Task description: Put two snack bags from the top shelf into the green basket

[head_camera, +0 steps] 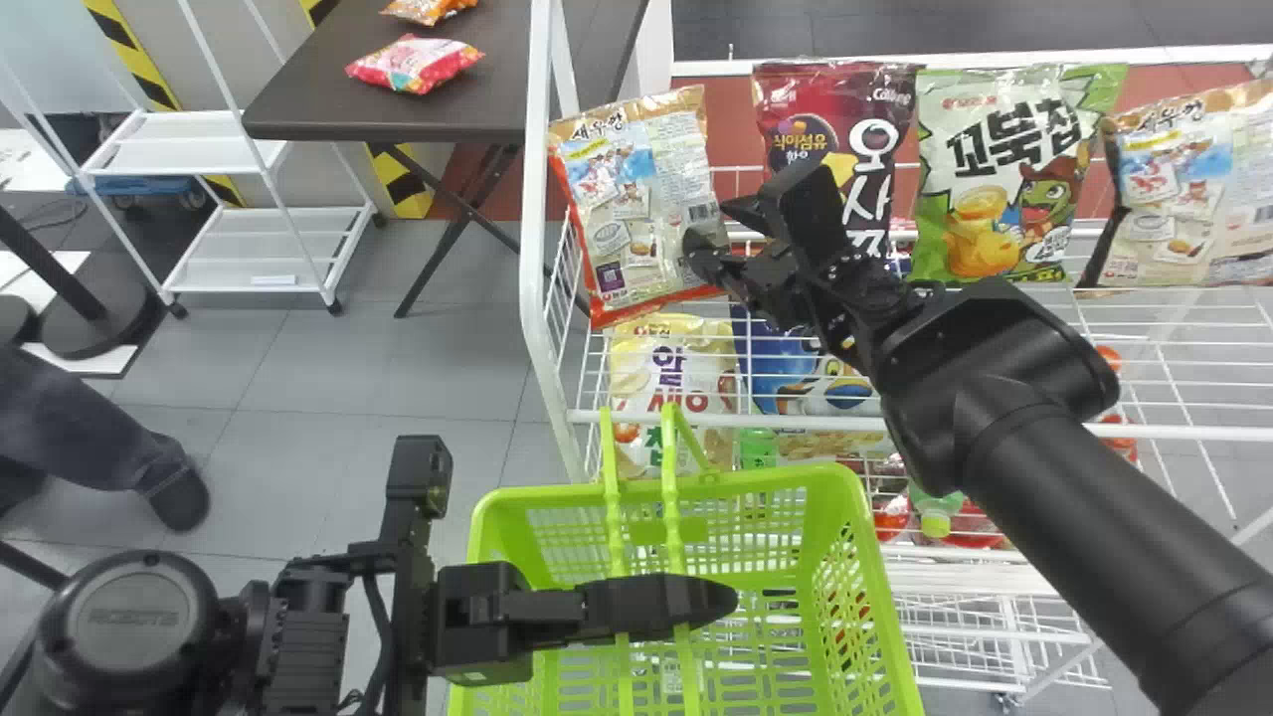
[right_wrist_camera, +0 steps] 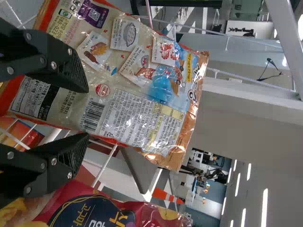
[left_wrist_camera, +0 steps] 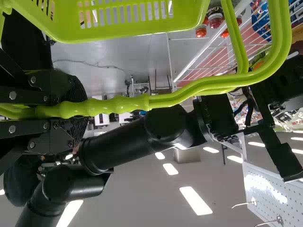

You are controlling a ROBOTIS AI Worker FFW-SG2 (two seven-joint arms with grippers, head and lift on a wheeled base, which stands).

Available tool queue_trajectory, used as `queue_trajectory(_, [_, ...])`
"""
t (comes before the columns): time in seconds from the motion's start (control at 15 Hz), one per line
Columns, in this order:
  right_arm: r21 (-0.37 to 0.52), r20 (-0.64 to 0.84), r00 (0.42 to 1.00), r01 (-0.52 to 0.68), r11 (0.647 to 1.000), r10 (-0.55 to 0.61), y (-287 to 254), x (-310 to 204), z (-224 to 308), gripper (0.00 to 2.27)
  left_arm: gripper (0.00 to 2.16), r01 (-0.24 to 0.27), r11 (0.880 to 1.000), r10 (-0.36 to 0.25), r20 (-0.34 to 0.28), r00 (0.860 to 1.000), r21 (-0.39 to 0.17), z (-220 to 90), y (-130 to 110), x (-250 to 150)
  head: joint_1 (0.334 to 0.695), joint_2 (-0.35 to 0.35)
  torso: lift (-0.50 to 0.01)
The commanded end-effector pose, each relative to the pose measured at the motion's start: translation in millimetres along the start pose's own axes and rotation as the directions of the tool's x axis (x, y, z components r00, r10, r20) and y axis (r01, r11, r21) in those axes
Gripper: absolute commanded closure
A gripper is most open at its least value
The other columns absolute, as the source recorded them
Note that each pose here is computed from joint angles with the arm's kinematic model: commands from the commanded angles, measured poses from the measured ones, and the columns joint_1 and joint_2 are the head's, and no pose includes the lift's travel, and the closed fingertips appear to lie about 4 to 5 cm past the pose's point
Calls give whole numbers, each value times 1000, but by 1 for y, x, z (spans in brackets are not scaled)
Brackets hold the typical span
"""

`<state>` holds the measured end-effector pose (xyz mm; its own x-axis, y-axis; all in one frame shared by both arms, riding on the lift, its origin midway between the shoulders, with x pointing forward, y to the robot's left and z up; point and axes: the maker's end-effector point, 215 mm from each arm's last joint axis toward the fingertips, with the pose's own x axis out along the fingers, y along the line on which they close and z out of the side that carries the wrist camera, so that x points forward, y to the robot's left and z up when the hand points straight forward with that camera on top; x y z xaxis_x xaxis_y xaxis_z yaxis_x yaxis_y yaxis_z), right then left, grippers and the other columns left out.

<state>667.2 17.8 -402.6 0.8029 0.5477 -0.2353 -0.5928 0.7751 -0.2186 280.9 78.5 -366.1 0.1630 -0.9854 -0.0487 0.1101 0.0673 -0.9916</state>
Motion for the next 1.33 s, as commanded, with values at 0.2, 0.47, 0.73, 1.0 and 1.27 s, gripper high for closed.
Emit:
queue_trajectory(0.2, [1,32,999,23,1000,-23,-5,-2,10,2240,2142,-10,1000,10,3,1000,0,3,3,-2,695,109,-1])
queue_trajectory(0.47, [8,53,999,-1,1000,0,27,-11,18,2240,2142,-14,1000,14,6,1000,0,6,4,-5,695,121,-1])
queue_trajectory(0.73, [-25,-16,999,37,999,-37,55,-32,9,2240,2142,-21,1000,21,11,1000,1,9,5,-9,695,150,-1])
queue_trajectory(1.0, [-63,-67,991,111,992,-115,70,-74,16,2240,2142,-28,1000,28,11,1000,2,12,6,-11,695,168,-1])
queue_trajectory(1.27, [-75,-116,968,213,974,-221,62,-114,21,2240,2142,-25,1000,25,7,1000,1,15,6,-9,695,152,-1])
